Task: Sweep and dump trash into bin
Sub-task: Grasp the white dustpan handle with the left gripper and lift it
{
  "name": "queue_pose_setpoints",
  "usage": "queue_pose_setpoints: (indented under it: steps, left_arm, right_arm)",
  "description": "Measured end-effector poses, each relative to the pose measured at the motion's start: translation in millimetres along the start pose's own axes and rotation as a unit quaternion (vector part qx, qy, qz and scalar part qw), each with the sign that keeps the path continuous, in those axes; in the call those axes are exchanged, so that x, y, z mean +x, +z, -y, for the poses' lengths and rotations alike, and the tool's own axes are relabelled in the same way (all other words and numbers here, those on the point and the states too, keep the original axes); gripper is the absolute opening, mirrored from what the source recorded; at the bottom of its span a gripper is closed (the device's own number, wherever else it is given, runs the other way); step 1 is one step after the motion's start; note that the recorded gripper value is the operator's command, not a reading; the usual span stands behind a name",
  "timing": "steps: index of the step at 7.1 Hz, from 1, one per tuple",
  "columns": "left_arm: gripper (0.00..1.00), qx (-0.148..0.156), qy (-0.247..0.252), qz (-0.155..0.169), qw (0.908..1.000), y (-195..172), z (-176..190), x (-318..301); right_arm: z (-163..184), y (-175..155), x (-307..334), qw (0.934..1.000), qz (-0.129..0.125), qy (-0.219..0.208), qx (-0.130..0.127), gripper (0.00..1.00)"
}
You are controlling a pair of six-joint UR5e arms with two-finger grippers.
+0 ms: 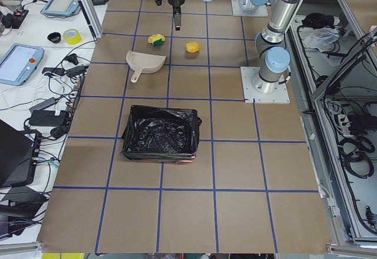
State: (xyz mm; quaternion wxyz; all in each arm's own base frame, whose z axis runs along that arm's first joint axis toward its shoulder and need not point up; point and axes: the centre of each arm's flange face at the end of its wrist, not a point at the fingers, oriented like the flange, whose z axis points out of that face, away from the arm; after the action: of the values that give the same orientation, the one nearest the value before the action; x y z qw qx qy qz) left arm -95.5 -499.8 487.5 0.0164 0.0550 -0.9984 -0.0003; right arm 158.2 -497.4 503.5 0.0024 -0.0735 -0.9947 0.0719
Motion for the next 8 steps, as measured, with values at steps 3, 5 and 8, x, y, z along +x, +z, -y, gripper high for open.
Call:
queue_pose_setpoints:
  steps: [3, 5, 8]
  left_arm:
    - [1.0, 0.003, -0.002, 0.002, 1.0, -4, 1, -2]
    - [1.0, -0.002, -0.012, 0.003, 0.9999, 7, 9, -3]
    - [1.0, 0.015, -0.102, 0.001, 0.9947, 28, 36, -3]
  right_arm:
    - [0, 0, 0, 1.0, -0.001, 0.0, -0.001, 1.0]
    - [0, 0, 0, 1.0, -0.001, 0.0, -0.002, 1.0]
    - [0, 0, 0, 1.0, -0.001, 0.0, -0.002, 1.0]
